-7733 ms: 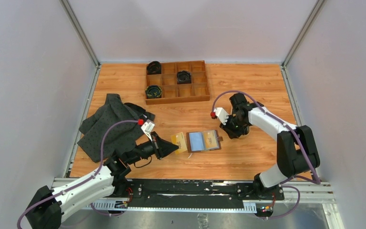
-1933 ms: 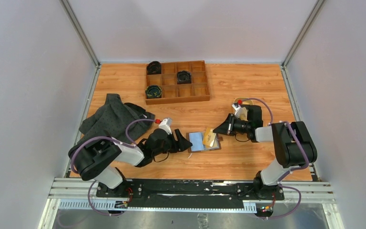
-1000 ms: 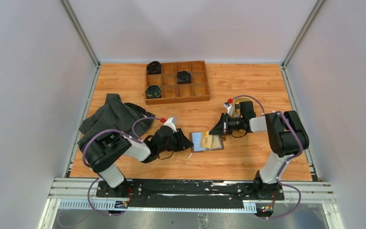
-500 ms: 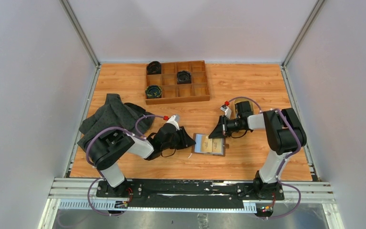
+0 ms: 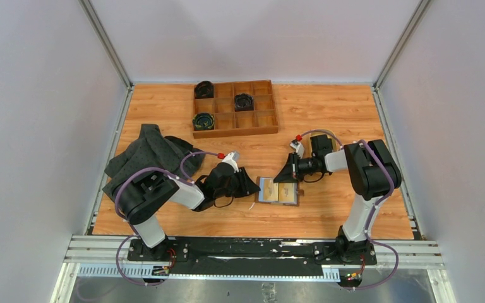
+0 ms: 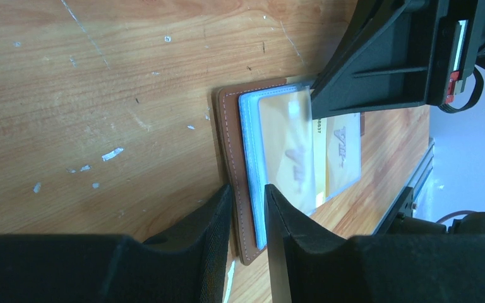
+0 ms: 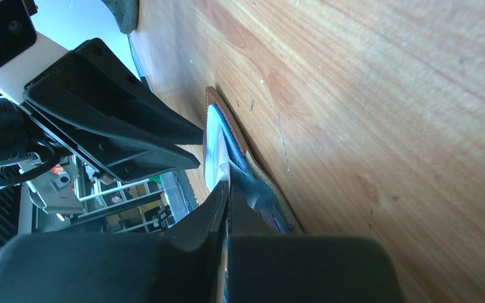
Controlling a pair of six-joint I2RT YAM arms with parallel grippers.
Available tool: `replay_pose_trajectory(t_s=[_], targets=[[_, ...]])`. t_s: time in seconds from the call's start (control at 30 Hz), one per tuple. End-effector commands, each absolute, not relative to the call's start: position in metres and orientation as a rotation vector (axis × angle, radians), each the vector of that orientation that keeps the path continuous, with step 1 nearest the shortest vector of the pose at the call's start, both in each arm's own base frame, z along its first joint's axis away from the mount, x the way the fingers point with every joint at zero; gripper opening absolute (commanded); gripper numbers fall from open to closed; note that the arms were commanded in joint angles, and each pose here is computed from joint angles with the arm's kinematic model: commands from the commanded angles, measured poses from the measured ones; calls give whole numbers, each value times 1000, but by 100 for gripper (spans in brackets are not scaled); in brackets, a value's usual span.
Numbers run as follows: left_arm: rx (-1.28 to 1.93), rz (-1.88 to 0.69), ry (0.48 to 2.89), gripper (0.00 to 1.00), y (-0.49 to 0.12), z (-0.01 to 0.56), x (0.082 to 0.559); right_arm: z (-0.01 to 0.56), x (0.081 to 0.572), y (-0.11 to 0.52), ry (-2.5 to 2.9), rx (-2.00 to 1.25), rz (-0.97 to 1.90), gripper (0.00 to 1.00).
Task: Put the credit cards into the card holder
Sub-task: Insert the credit card into the card holder.
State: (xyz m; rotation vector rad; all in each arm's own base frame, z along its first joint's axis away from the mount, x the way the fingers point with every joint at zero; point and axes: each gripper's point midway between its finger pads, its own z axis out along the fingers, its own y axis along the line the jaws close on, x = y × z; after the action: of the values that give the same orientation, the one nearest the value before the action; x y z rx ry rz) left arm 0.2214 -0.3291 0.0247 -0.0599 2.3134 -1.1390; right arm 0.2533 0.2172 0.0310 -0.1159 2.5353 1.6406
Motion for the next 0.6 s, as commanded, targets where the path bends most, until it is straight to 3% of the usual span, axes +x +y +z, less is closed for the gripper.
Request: replay_pose_trajectory(t_s=[0.0, 0.17, 0.57], targets=[[-36, -1121, 2374, 32, -326, 13, 212, 30, 252, 223, 2528, -125, 1646, 0], [-43, -1112, 2370, 33, -323, 13, 211, 36, 251, 219, 2529, -204, 1614, 17], [-45, -1113, 2362, 35, -322, 15, 211, 45, 244, 215, 2553, -281, 1596, 35]])
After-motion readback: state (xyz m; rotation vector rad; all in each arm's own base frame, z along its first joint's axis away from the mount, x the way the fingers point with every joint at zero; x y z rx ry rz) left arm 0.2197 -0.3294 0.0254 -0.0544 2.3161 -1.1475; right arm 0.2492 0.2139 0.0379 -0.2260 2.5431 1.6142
